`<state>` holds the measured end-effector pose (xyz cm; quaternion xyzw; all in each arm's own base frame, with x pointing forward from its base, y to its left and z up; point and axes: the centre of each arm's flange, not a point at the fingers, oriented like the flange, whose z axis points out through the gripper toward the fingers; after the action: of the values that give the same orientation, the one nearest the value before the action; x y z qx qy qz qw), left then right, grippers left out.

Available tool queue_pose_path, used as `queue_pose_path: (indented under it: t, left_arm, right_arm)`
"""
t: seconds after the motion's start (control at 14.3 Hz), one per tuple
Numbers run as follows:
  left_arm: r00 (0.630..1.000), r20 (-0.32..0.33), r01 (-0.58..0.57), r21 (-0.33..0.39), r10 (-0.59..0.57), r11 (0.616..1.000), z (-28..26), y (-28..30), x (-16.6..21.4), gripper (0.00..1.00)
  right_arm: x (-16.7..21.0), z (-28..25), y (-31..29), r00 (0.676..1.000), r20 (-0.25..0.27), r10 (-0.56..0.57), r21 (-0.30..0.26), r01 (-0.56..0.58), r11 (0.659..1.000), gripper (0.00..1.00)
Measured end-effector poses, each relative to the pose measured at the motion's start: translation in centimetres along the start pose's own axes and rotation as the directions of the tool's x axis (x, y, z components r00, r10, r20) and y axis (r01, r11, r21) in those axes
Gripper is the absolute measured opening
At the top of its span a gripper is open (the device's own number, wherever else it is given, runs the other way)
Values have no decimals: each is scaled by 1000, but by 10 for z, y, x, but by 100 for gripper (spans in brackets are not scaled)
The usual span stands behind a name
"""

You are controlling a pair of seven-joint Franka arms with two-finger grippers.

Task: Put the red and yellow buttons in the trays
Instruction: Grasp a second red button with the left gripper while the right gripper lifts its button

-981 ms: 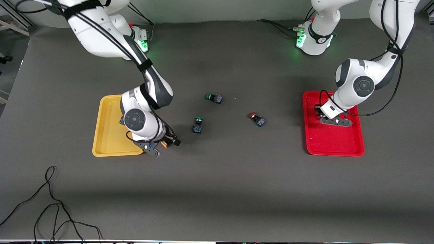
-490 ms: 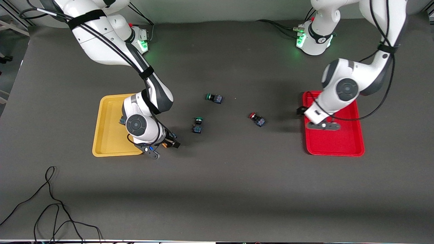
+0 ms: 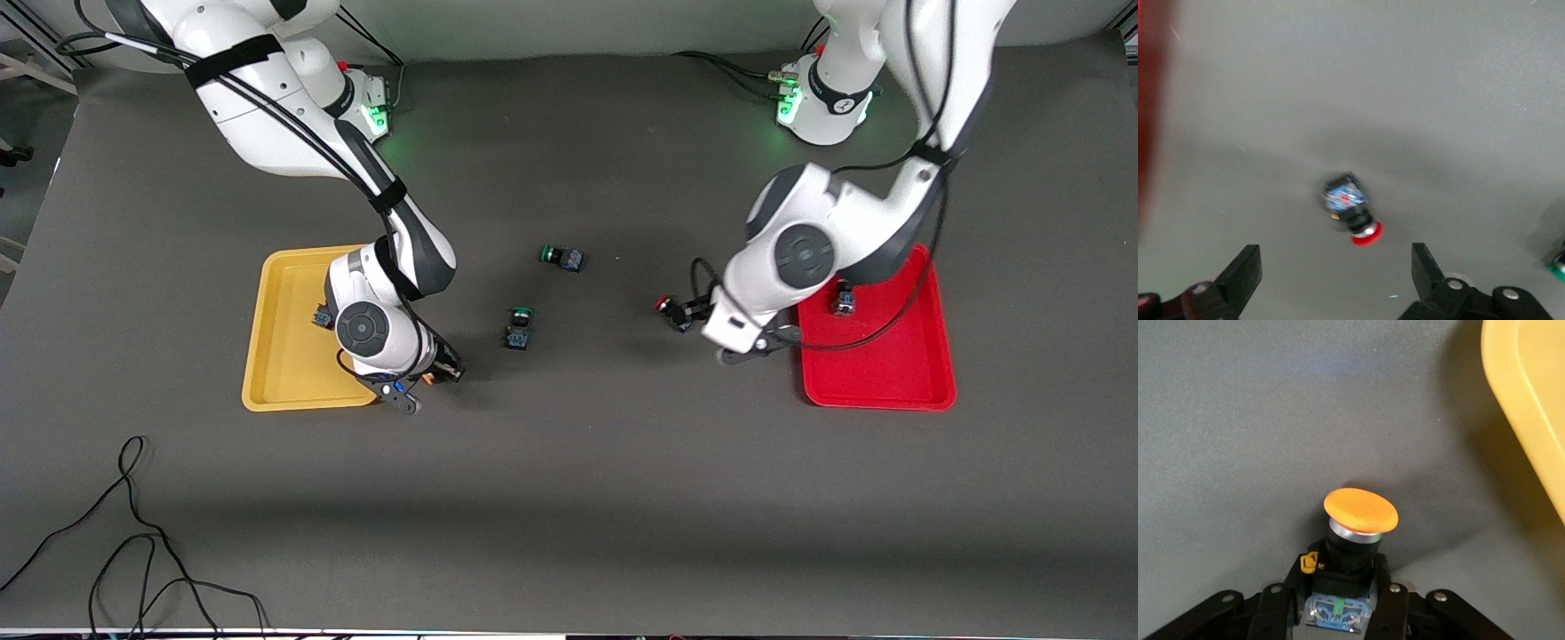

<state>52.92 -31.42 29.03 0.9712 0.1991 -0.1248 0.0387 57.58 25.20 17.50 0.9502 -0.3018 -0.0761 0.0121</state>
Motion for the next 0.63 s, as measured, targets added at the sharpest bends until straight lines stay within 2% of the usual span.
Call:
queue_pose_path:
  t: [0.28, 0.42, 0.63]
  left_arm:
    - [996, 74, 45, 25, -47, 999, 64, 12, -2, 100]
    - [996, 81, 44, 30, -46, 999, 81, 11, 1, 100]
    - [997, 62, 48, 15, -49, 999, 98, 6, 5, 98]
  right_arm:
    - [7, -21, -1, 1000, -16, 9, 26, -8, 1000, 42]
    - [18, -64, 11, 1000, 0, 2, 10, -2, 1000, 42]
    - [59, -144, 71, 999, 12, -53, -6, 53, 999, 42]
